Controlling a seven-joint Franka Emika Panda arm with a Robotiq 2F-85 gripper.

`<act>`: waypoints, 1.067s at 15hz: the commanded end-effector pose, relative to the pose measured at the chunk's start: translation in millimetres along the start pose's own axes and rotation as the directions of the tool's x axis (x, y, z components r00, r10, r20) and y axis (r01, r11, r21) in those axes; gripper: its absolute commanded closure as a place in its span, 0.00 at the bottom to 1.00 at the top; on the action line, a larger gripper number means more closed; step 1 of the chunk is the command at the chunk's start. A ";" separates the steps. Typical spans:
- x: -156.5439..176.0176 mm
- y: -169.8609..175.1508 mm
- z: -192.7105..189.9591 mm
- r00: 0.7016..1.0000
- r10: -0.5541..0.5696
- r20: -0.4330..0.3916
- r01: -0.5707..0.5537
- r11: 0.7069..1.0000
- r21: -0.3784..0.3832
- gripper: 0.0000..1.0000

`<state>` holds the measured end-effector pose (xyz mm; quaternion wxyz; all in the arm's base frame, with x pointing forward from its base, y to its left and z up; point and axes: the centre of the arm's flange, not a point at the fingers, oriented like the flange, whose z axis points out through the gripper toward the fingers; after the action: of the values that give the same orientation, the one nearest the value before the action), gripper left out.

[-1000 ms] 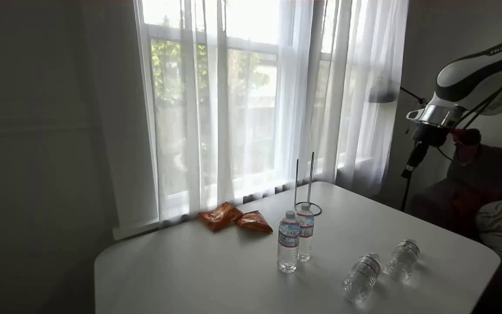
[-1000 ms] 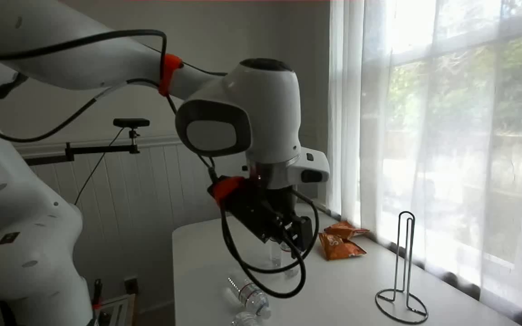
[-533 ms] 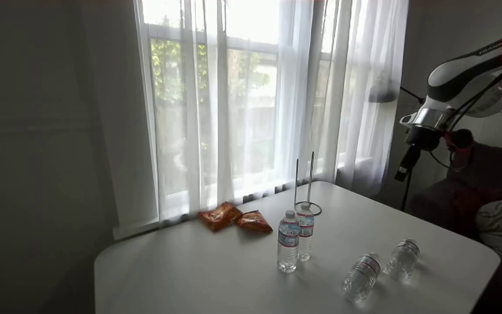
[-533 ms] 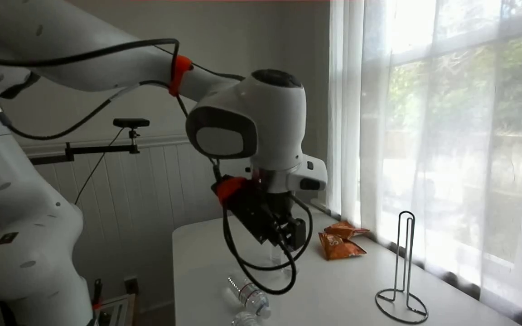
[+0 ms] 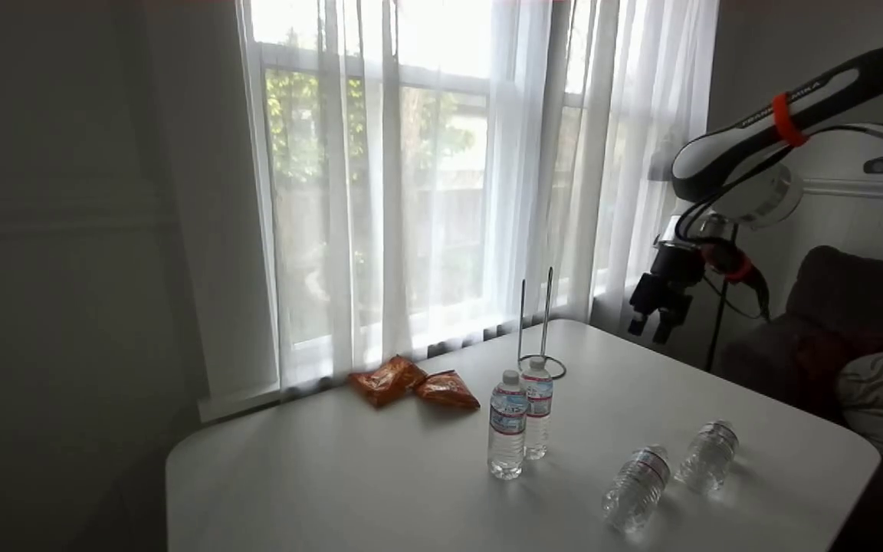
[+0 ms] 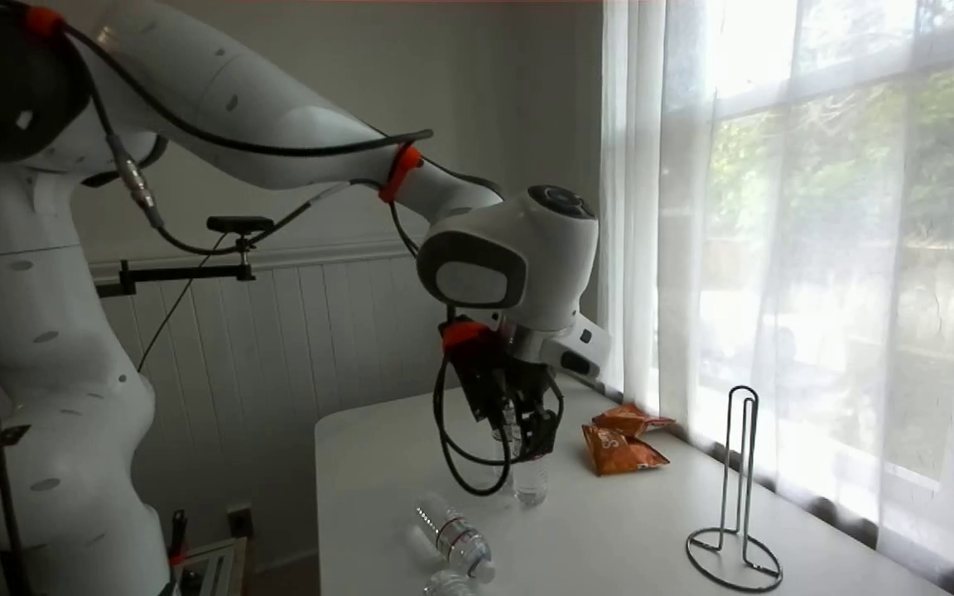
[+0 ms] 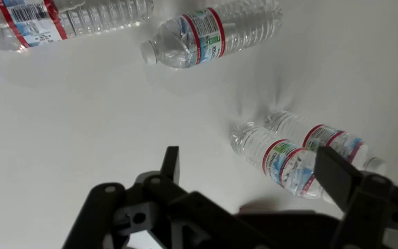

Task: Pick up both water bottles laying on the table one by one and place them the right way up on the table

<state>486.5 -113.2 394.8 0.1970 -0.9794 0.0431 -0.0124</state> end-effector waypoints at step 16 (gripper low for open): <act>14.9 -10.2 16.1 0.993 0.113 -0.027 -0.115 0.990 -0.079 0.00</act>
<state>505.0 -102.5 386.5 0.1591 -0.9821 0.0988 -0.0183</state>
